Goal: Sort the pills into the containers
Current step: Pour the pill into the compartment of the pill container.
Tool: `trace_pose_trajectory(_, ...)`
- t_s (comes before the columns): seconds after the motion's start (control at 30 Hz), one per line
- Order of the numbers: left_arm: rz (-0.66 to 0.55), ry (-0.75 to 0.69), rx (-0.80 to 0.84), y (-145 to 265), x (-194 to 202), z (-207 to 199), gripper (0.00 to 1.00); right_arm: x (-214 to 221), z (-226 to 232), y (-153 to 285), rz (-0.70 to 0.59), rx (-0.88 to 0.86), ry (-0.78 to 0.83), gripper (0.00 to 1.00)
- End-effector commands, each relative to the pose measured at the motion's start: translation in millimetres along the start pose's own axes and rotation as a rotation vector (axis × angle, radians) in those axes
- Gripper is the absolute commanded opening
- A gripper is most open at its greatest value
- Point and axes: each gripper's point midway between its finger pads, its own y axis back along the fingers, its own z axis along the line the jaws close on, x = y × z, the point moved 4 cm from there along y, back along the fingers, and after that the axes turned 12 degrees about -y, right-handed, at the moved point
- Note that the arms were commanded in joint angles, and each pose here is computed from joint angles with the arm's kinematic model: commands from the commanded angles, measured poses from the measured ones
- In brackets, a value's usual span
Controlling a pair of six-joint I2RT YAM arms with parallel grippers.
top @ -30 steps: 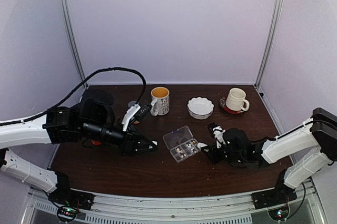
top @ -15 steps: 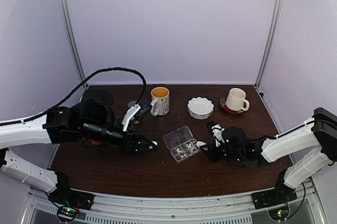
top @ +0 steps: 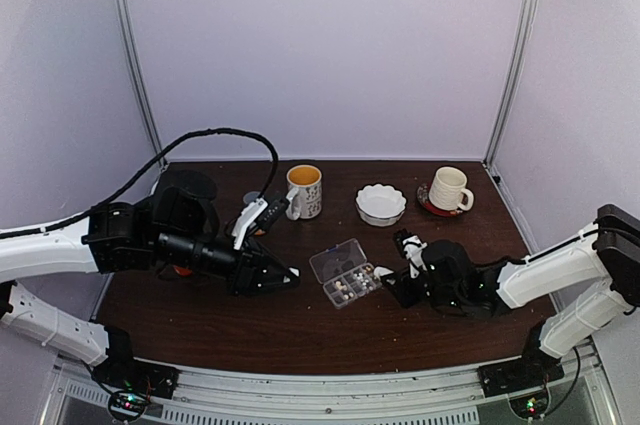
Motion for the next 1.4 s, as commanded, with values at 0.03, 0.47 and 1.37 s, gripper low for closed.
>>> trace_pose_trajectory(0.03,-0.057,-0.008,0.021,2.0,-18.4,-4.2,0.0,-4.6,4.6,1.3,-0.008,-0.001,0.005,0.0)
trace_pose_trajectory(0.47,-0.06,-0.006,0.021,2.8,-18.5,-4.6,0.0,-5.1,6.3,1.7,-0.016,-0.014,0.004,0.0)
trace_pose_trajectory(1.37,-0.058,-0.002,0.026,2.3,-18.6,-5.2,0.0,-8.9,8.8,6.5,-0.062,-0.044,-0.018,0.0)
